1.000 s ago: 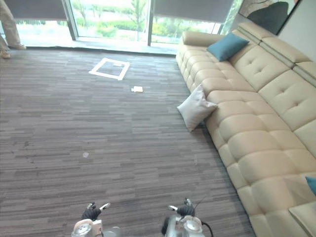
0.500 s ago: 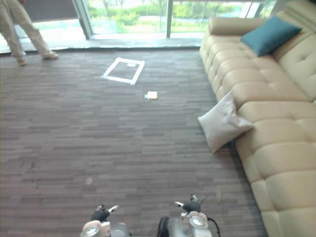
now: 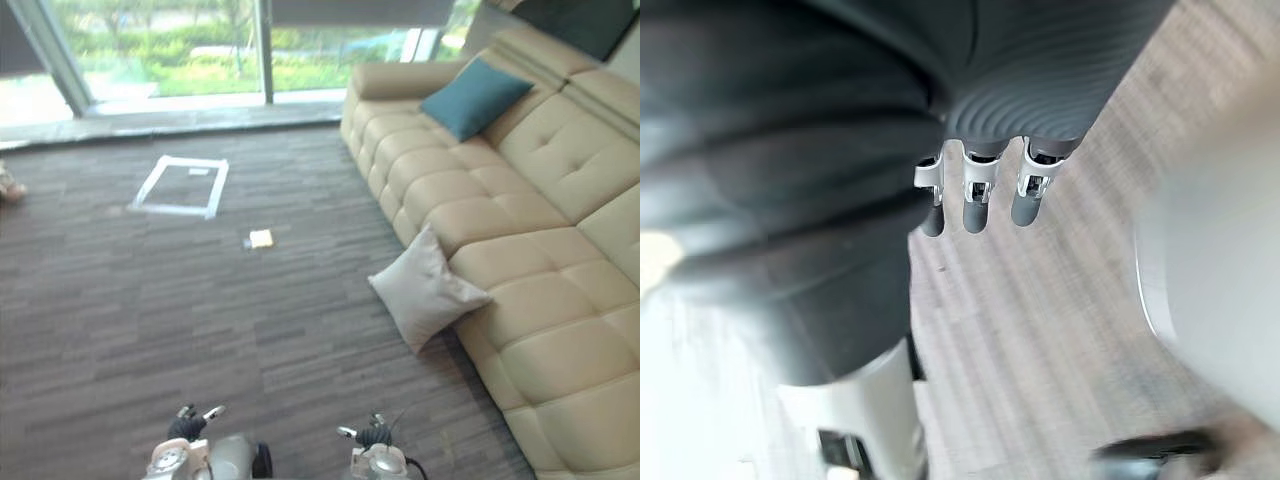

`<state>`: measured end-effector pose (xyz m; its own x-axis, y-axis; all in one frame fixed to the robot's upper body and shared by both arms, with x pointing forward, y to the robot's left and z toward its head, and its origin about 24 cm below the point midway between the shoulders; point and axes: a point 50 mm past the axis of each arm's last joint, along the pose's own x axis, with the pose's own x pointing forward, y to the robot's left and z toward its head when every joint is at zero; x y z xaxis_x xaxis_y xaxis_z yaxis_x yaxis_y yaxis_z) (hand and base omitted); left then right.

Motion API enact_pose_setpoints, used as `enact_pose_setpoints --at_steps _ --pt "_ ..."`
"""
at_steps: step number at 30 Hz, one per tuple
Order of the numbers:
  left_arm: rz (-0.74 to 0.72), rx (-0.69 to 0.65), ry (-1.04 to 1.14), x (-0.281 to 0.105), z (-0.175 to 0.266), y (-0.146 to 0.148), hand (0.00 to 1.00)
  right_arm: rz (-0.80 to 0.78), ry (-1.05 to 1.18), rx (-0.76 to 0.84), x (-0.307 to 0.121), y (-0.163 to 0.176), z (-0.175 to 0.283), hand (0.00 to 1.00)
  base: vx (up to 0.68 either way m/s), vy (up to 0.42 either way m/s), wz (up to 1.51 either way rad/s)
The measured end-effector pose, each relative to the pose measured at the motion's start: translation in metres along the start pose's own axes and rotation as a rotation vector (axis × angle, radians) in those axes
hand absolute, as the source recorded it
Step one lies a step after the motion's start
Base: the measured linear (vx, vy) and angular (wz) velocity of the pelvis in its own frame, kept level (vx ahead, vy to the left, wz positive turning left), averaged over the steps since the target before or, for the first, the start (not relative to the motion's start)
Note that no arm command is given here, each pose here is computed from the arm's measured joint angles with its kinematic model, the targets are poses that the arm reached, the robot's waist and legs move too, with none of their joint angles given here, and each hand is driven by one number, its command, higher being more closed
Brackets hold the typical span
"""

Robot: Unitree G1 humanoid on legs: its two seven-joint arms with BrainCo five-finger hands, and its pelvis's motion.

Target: Pick up cushions and gather them together orderly.

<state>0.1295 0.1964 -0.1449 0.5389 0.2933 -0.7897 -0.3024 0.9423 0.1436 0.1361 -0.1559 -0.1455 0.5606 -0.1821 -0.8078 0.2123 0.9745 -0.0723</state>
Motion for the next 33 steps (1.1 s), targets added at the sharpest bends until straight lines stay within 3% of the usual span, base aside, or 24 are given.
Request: enact_pose_setpoints --at_steps 10,19,26,33 --pt "-0.027 0.03 0.062 -0.004 -0.017 -0.006 0.0 -0.023 -0.053 0.033 0.001 -0.008 0.011 0.0 0.48 -0.015 -0.13" --pt "-0.028 0.004 -0.02 -0.002 0.001 -0.006 0.0 -0.016 -0.019 0.034 0.002 -0.005 0.008 0.0 0.46 -0.046 -0.64" --pt "-0.015 -0.049 -0.039 -0.003 0.003 -0.009 0.0 -0.012 0.01 0.021 0.0 0.0 0.0 0.0 0.36 0.34 -1.3" --pt "0.019 -0.023 -0.013 -0.002 -0.004 0.007 0.0 0.017 0.041 -0.005 -0.004 0.005 -0.012 0.0 0.27 0.301 -1.06"
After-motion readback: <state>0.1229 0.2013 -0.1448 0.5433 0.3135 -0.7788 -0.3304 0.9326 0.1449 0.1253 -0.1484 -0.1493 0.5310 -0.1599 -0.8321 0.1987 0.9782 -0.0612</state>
